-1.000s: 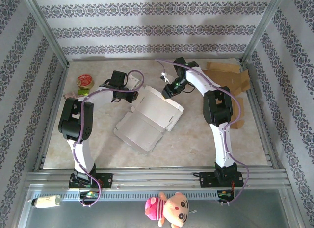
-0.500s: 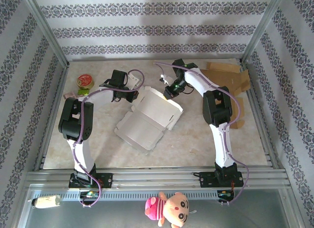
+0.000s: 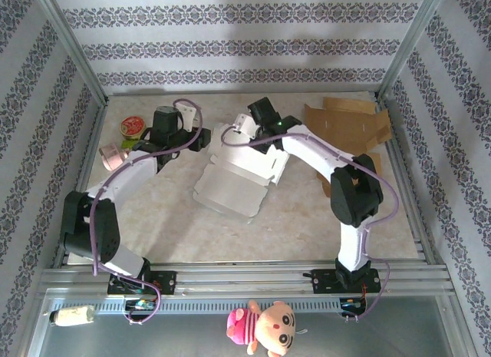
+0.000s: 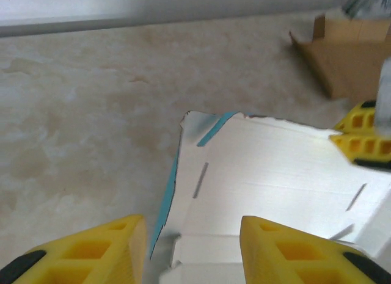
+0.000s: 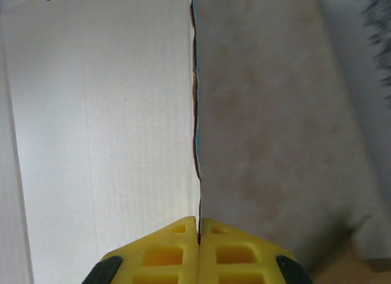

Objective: Fold the paper box

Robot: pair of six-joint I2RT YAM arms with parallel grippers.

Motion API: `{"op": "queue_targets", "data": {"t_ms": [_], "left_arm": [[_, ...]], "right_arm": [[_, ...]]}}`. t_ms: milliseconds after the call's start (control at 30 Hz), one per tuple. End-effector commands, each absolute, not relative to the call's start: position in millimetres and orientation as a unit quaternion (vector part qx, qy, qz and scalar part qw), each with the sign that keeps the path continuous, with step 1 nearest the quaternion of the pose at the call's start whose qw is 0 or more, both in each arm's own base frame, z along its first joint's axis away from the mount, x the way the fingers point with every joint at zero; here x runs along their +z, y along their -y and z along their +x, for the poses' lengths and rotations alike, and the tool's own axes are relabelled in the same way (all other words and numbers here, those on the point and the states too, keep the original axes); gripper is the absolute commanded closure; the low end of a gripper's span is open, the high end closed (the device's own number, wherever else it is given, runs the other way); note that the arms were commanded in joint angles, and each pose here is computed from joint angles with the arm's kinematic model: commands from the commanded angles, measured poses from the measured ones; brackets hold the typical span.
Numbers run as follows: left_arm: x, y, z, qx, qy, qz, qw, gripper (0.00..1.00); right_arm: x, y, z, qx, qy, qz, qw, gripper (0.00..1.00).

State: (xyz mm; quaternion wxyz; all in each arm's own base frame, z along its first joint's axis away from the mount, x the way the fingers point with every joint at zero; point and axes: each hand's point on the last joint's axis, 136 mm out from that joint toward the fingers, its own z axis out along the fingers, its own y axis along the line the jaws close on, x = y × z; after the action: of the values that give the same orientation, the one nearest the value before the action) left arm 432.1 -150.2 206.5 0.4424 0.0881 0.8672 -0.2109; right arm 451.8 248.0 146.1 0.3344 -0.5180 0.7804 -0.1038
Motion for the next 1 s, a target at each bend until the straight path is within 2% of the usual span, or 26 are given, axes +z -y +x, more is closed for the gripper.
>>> {"op": "queue_targets", "data": {"t_ms": [0,133,467,667,967], "left_arm": [[204.6,142.1,427.9,-0.262,-0.873,-0.048,0.409,0.56],[203.5,143.8,420.9,-0.295,-0.870,-0.101,0.381,0.56],[212.8,160.3,437.2,-0.362,-0.850,-0.142,0.356,0.57],[215.9,166.2,457.0,-0.364,-0.847,-0.122,0.369,0.56],[217.0,174.1,478.1,-0.365,-0.846,-0.103,0.375,0.56]], "right_arm": [[181.6,-247.3,478.5,-0.240,-0.697,-0.520,0.431,0.96],[210.3,-259.3,475.1,-0.304,-0.622,-0.515,0.505,0.95],[208.2,-280.6,459.1,-0.409,-0.481,-0.527,0.569,0.94],[213.2,-287.7,455.4,-0.405,-0.467,-0.528,0.582,0.92],[191.5,-293.4,454.8,-0.387,-0.476,-0.551,0.566,0.92]]}}
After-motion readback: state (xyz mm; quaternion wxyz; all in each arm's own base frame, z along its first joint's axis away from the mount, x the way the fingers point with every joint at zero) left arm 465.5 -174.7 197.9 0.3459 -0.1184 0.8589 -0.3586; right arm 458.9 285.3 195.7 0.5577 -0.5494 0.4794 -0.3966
